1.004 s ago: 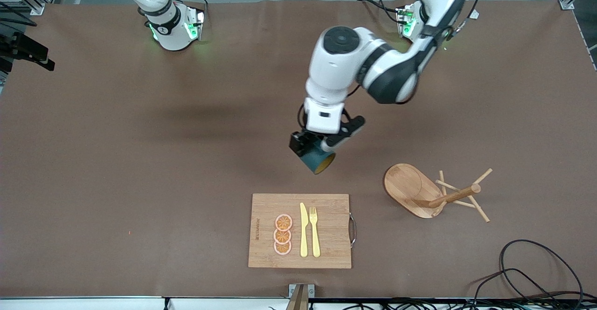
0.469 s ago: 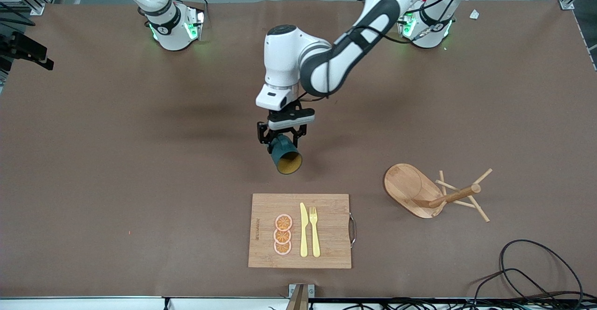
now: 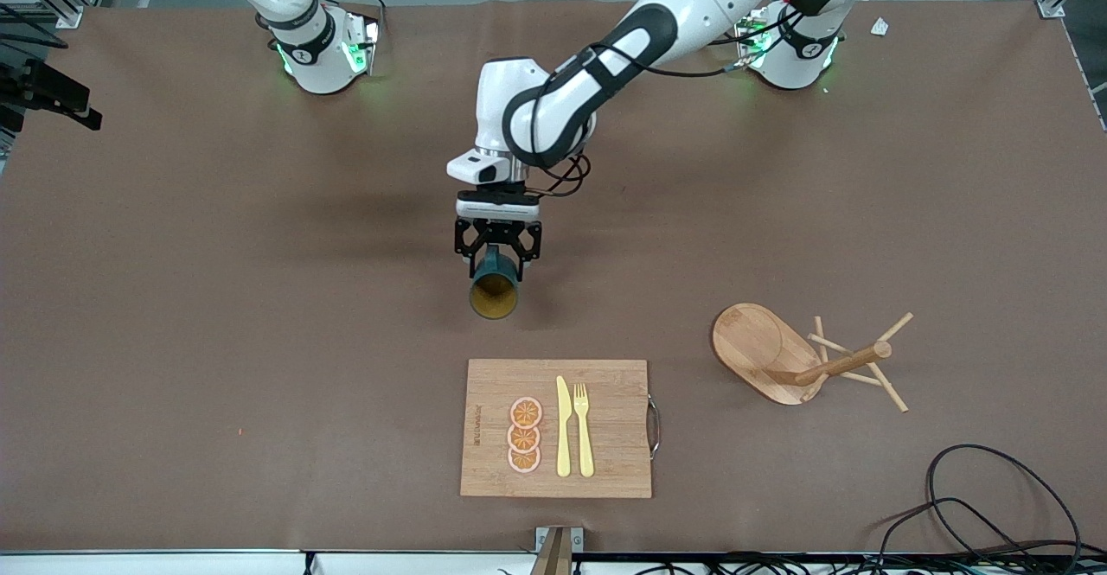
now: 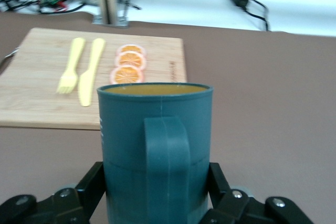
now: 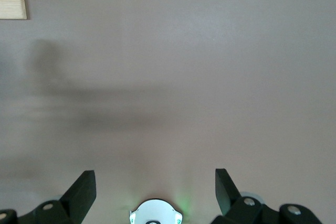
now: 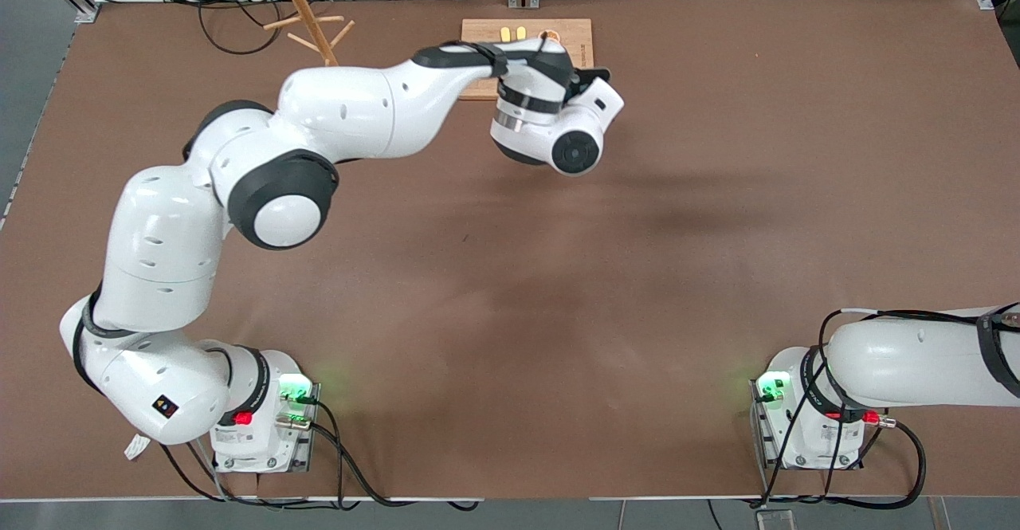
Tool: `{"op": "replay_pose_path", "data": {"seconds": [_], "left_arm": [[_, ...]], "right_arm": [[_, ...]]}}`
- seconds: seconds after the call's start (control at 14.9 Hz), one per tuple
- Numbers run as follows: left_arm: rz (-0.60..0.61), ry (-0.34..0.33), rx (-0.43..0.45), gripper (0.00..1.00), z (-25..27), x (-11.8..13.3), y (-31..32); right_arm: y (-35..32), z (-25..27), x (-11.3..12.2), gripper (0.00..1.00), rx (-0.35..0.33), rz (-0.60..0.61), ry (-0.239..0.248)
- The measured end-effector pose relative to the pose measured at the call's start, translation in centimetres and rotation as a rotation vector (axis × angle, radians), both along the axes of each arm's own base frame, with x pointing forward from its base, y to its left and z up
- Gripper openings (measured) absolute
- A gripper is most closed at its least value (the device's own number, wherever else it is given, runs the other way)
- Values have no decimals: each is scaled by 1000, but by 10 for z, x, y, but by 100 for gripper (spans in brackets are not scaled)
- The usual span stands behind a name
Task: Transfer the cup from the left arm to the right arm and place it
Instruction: 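Lower the teal mug onto the table and open the left gripper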
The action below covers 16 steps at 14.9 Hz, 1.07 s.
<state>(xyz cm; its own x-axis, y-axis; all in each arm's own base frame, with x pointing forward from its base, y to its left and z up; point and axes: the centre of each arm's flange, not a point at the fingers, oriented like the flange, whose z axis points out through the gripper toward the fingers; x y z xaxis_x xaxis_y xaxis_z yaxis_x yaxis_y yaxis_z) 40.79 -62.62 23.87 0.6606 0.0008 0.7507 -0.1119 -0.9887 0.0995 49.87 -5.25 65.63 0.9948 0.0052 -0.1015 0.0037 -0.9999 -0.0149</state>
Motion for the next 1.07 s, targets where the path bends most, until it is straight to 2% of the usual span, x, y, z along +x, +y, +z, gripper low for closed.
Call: {"op": "replay_pose_path", "data": {"seconds": [0.27,0.47,0.6,0.87,1.07], "left_arm": [[-172,-175,100,83,-38,-26,-15],[-244,-285,97,83,-70,-38,-16],[-234,-349,84,83,-90,-41,-14],[-208,-435,100,83,-144,-57,-8],[-193,-447,96,83,-157,-60,-5]], "right_arm": [[-3,-17,14,100,-2,-5,14],[-6,-30,29,100,-7,-10,-3],[-8,-32,34,100,-10,-13,-19],[-24,-56,52,100,-16,-39,-21],[-35,-89,77,100,-46,-47,-26]]}}
